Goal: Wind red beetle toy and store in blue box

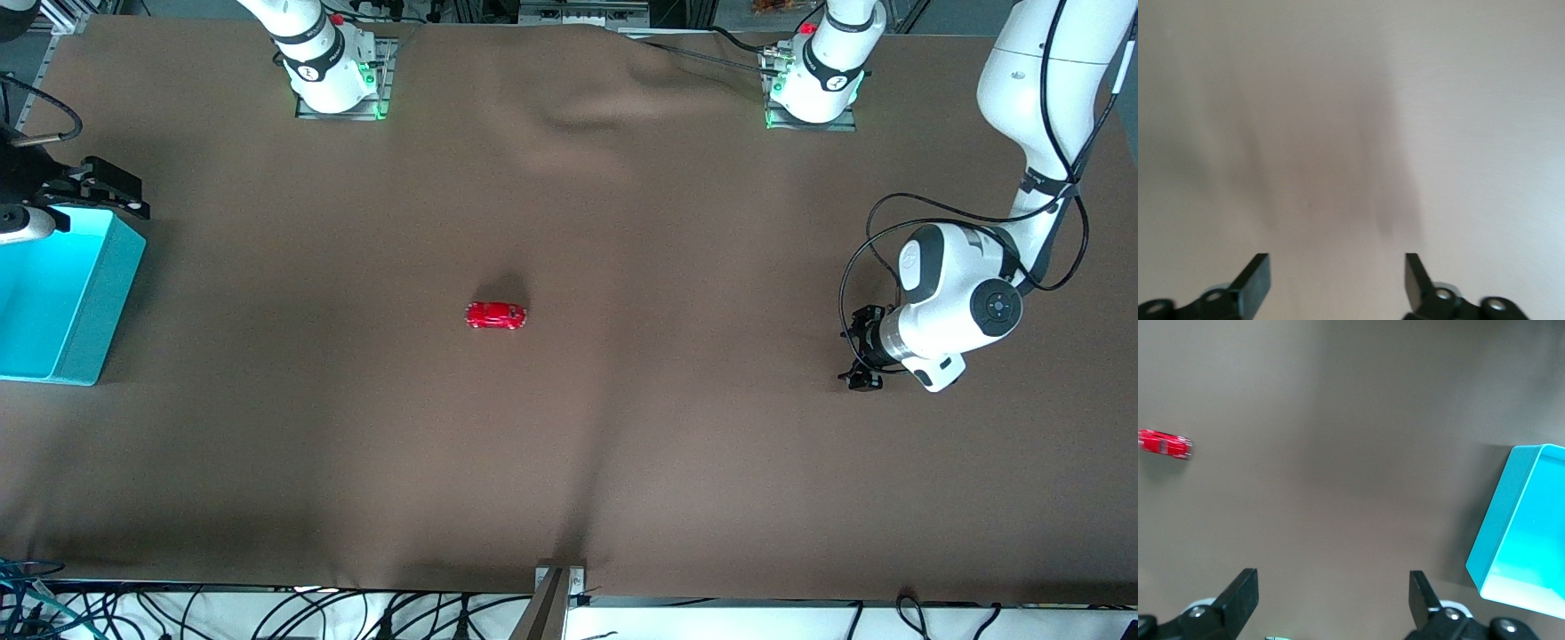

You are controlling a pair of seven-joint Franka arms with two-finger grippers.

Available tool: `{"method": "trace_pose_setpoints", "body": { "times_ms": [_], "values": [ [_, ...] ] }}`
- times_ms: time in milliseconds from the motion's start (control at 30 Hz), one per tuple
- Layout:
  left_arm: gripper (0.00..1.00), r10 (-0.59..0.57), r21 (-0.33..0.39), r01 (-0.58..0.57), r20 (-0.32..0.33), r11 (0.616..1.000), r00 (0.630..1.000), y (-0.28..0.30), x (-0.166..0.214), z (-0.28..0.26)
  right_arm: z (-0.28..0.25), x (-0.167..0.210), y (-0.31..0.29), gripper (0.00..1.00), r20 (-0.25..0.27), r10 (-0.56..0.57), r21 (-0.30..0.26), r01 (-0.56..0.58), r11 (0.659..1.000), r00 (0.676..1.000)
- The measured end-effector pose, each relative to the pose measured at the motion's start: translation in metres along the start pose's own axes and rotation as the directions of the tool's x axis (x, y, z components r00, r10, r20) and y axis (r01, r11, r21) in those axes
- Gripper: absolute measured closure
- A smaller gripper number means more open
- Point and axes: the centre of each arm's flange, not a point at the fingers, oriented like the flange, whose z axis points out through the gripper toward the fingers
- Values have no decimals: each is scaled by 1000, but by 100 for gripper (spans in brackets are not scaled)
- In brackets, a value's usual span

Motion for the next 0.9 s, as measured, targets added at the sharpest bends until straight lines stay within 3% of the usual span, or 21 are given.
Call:
{"method": "trace_pose_setpoints", "body": {
  "times_ms": [100,467,634,901],
  "values": [
    [1,66,-46,-67,-22,997,998,5,-1,-31,0,0,0,0,0,0,0,0,1000,1000],
    [0,284,-86,-291,-83,953,955,4,-8,-97,1,0,0,0,2,0,0,0,1000,1000],
    [0,427,-24,-430,-75,903,901,3,-7,-130,2,2,-4,0,5,-7,0,7,1000,1000],
    [0,628,27,-628,-55,778,776,11,2,-195,2,2,-7,0,6,-13,0,13,1000,1000]
  ]
}}
